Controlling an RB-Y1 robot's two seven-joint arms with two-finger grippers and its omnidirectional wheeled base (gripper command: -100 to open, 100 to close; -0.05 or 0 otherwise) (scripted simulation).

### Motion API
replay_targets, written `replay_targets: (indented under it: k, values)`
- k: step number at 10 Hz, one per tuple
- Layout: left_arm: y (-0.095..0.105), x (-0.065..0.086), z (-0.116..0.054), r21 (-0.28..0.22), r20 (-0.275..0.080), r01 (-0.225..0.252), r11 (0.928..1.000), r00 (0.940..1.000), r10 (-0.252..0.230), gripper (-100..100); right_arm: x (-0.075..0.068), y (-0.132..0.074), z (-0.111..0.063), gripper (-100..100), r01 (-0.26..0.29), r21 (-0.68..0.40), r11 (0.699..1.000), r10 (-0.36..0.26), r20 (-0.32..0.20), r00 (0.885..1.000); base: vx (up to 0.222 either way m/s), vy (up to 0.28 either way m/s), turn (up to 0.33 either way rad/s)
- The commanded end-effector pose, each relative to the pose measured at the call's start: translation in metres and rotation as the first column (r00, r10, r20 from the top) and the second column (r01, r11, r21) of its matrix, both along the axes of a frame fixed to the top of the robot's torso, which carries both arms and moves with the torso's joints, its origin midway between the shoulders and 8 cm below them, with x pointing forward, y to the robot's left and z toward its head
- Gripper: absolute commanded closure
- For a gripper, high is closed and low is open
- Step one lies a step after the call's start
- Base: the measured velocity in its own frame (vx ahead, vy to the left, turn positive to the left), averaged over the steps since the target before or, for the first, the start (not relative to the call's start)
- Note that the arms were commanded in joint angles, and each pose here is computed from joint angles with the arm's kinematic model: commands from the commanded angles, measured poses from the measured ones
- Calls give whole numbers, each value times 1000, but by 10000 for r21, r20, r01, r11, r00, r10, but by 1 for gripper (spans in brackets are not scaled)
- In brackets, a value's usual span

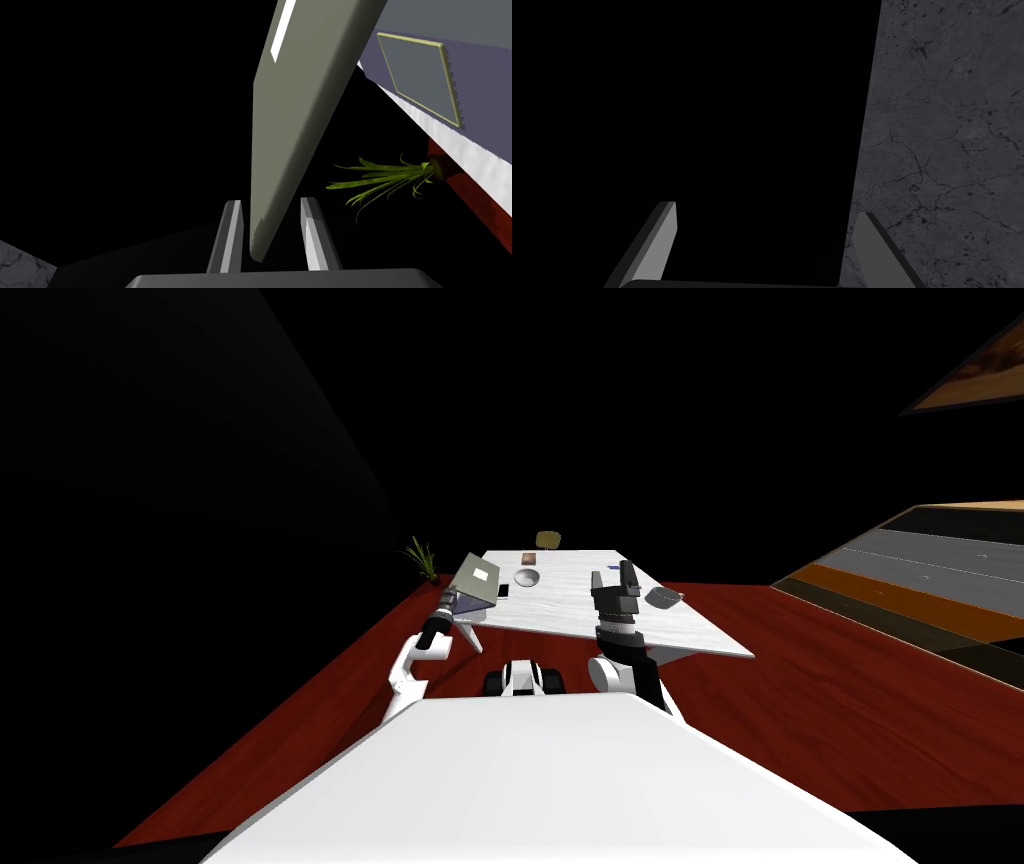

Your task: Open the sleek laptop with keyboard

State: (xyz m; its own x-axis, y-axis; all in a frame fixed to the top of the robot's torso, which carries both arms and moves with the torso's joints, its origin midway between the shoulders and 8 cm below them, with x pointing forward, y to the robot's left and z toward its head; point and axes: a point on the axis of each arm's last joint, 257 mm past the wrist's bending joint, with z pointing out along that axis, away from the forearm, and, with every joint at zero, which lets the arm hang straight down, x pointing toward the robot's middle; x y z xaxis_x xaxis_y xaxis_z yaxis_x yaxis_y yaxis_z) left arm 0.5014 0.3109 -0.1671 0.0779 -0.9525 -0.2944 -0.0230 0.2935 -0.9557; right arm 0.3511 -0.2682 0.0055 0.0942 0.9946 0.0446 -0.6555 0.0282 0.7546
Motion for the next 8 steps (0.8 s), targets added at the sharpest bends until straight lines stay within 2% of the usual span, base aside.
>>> replay_targets:
  k: [1,2,4,5,8]
  values:
    - [-8,5,-17,-1091,-14,47,9940,10000,-49,100,0,0,0,0,0,0,10000,0,0,10000,4,96,19]
    - [-11,6,-23,-1491,-9,64,9888,10000,-66,100,0,0,0,0,0,0,10000,0,0,10000,4,87,17]
    - [-18,9,-34,-2285,7,88,9735,10000,-89,100,0,0,0,0,0,1,10000,0,0,10000,-14,84,17]
    - [-15,8,-32,-2020,-27,76,9794,10000,-84,100,0,0,0,0,0,0,10000,0,0,10000,-6,40,-2]
    - [-27,7,-60,-3218,-69,126,9467,9999,-156,100,0,0,0,0,0,1,10000,0,0,10000,8,70,-4]
